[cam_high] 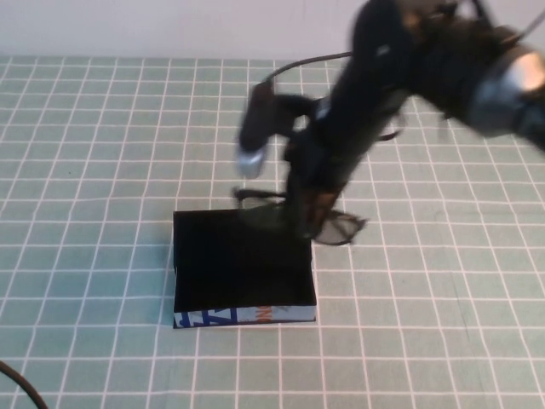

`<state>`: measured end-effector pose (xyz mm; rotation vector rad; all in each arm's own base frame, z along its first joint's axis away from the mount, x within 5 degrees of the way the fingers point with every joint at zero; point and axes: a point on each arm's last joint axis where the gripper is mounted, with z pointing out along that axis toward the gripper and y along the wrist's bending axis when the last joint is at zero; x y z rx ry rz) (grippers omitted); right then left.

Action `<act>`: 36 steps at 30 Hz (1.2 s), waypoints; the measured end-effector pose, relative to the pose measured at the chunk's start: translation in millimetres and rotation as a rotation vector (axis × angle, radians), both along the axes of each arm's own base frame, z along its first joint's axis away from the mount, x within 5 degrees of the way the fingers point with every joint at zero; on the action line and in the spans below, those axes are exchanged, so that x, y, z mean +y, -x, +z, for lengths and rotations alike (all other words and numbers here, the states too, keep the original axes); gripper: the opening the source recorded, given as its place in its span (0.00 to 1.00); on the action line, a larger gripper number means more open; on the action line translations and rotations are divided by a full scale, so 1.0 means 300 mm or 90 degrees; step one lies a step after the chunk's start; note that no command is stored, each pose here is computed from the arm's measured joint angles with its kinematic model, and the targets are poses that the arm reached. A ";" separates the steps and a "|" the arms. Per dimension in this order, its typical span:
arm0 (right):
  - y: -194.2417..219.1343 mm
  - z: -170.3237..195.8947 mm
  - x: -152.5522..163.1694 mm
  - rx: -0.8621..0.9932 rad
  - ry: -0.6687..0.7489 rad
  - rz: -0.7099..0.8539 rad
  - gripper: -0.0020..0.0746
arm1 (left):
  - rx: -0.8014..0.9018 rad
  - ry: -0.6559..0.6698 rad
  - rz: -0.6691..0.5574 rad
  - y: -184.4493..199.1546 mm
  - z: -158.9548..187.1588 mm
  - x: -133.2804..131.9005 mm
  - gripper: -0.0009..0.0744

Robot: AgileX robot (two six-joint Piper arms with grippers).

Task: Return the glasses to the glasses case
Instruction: Place the glasses in the glasses case

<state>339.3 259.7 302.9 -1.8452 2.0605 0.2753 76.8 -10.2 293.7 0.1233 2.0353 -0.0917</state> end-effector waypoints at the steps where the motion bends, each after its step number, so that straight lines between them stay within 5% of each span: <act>1: 0.009 -0.005 0.030 -0.002 0.001 0.013 0.04 | 0.000 0.000 0.000 0.000 0.000 0.000 0.01; 9: 0.042 -0.127 0.212 0.018 0.024 0.086 0.04 | 0.001 -0.002 -0.001 0.000 0.000 0.000 0.01; 18: 0.025 -0.213 0.234 0.041 0.048 0.091 0.04 | 0.009 -0.004 -0.001 0.002 -0.004 0.001 0.01; 26: 0.025 -0.214 0.234 0.041 0.048 0.091 0.22 | 0.009 -0.004 -0.001 0.002 -0.004 0.001 0.01; 32: 0.040 -0.132 0.219 0.014 0.028 0.089 0.23 | 0.001 -0.071 -0.061 0.004 -0.005 -0.010 0.01; 36: 0.039 0.003 0.182 -0.016 -0.018 0.028 0.09 | 0.003 -0.099 -0.166 -0.008 -0.011 -0.050 0.01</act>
